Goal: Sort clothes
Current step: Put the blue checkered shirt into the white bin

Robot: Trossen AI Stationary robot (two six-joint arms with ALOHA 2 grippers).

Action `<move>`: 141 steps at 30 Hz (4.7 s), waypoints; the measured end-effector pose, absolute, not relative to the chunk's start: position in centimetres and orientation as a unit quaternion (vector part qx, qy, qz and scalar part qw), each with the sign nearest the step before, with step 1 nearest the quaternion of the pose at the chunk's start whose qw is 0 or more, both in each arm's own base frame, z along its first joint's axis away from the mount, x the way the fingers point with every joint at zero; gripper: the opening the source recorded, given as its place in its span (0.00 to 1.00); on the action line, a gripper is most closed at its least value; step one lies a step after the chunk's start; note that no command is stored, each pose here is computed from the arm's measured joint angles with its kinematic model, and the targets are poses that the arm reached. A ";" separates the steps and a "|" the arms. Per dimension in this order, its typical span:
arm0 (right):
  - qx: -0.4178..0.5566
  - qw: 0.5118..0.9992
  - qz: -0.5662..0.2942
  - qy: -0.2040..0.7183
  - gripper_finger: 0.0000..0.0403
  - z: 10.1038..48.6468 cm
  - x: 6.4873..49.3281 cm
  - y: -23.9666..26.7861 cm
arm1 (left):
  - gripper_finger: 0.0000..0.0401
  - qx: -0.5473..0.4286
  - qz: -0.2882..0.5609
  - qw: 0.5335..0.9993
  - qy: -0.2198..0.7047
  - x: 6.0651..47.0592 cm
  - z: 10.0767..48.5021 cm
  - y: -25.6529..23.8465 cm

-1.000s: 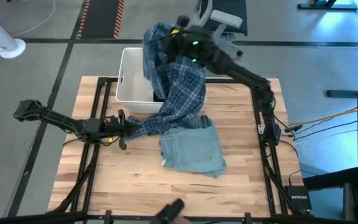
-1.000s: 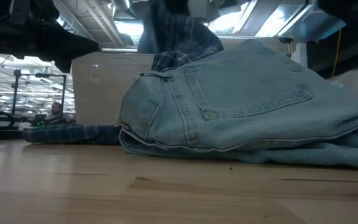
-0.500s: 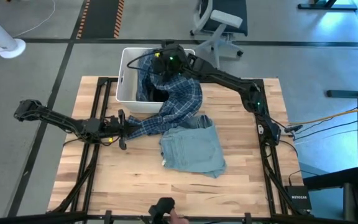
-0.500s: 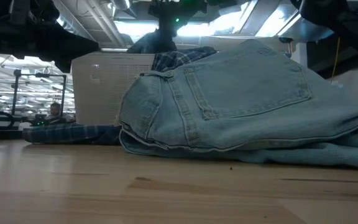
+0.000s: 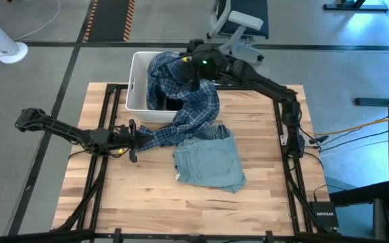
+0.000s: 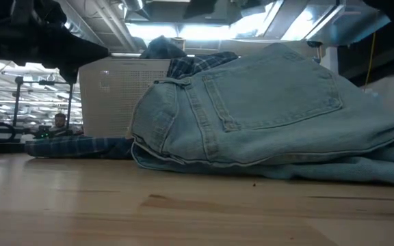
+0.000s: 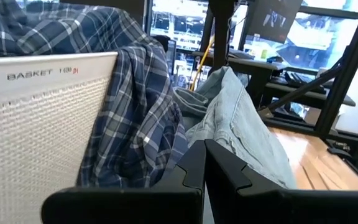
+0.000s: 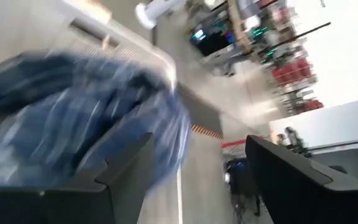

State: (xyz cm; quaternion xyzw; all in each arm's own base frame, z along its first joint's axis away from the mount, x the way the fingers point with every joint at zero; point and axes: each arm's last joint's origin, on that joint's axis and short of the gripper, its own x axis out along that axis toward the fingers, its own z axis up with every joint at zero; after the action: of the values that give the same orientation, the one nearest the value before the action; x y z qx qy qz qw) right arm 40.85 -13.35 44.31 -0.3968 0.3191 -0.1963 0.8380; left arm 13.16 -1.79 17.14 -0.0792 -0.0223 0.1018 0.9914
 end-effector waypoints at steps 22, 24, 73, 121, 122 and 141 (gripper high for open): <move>-0.326 0.808 0.007 0.490 0.67 40.6 32.4 -3.1 | 0.00 -0.125 0.104 0.987 0.001 13.2 16.6 -1.8; -0.346 0.798 0.010 0.492 0.67 39.0 32.1 -1.7 | 0.00 -0.125 0.104 0.987 0.000 13.2 16.6 -1.8; -0.688 0.533 -0.048 0.491 0.07 23.3 39.7 0.8 | 0.00 -0.070 0.104 0.992 0.003 13.2 16.6 -1.8; -0.437 0.819 -0.333 0.167 0.04 47.7 38.4 -15.4 | 0.00 -0.038 0.104 0.994 -0.013 13.2 17.0 -1.8; -0.433 0.827 -0.311 0.177 0.04 46.7 39.2 -15.4 | 0.00 -0.039 0.104 0.994 -0.016 13.2 17.1 -1.8; -0.337 0.848 -0.166 0.373 0.04 29.7 47.4 -18.7 | 0.00 -0.038 0.103 0.994 -0.013 13.2 17.0 -1.8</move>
State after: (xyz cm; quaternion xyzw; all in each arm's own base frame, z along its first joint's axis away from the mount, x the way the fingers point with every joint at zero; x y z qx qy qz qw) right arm 47.40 -18.69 29.74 -0.3372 0.3731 -0.1659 0.8483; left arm 13.16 -1.78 17.04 -0.0385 -0.0133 0.1034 0.9938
